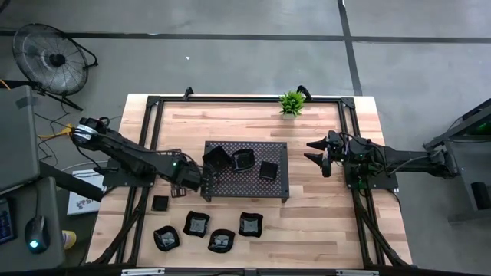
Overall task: Pick & Place Mini shaped plates
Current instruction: Stack the top left leaf shaped plate on top of the leaf shaped plate on the shelf
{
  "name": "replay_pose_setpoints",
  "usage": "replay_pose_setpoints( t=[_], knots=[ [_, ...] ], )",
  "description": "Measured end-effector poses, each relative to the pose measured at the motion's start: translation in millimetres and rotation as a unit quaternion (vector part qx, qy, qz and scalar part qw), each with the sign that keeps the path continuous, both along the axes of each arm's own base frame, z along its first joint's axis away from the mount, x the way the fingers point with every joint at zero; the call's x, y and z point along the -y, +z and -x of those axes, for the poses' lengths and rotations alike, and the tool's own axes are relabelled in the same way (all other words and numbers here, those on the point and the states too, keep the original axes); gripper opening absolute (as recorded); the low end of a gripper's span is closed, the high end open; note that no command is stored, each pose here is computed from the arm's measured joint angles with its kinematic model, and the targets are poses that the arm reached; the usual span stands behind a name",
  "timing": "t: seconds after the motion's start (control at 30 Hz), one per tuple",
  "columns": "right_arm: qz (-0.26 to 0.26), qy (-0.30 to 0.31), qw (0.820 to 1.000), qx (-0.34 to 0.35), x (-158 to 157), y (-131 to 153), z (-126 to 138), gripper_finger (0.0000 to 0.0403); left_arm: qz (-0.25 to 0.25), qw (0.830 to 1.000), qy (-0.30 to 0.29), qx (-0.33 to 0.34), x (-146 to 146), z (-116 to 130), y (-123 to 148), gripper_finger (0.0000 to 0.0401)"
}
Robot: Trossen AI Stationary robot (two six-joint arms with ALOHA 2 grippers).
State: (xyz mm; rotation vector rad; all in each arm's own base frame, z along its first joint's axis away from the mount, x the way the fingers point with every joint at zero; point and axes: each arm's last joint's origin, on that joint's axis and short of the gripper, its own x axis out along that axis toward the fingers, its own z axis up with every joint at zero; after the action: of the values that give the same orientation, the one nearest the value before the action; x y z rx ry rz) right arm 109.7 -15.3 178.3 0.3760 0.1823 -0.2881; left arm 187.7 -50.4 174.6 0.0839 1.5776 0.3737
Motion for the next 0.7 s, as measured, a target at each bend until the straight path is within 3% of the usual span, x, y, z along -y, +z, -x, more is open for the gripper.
replay_pose_setpoints(
  t=[0.7],
  knots=[
    [0.0,0.0,1.0,0.0,0.0,0.0,0.0,0.0246,0.001,1.0,0.0,-0.024,-4.3,15.6,-24.9,0.0213]
  ],
)
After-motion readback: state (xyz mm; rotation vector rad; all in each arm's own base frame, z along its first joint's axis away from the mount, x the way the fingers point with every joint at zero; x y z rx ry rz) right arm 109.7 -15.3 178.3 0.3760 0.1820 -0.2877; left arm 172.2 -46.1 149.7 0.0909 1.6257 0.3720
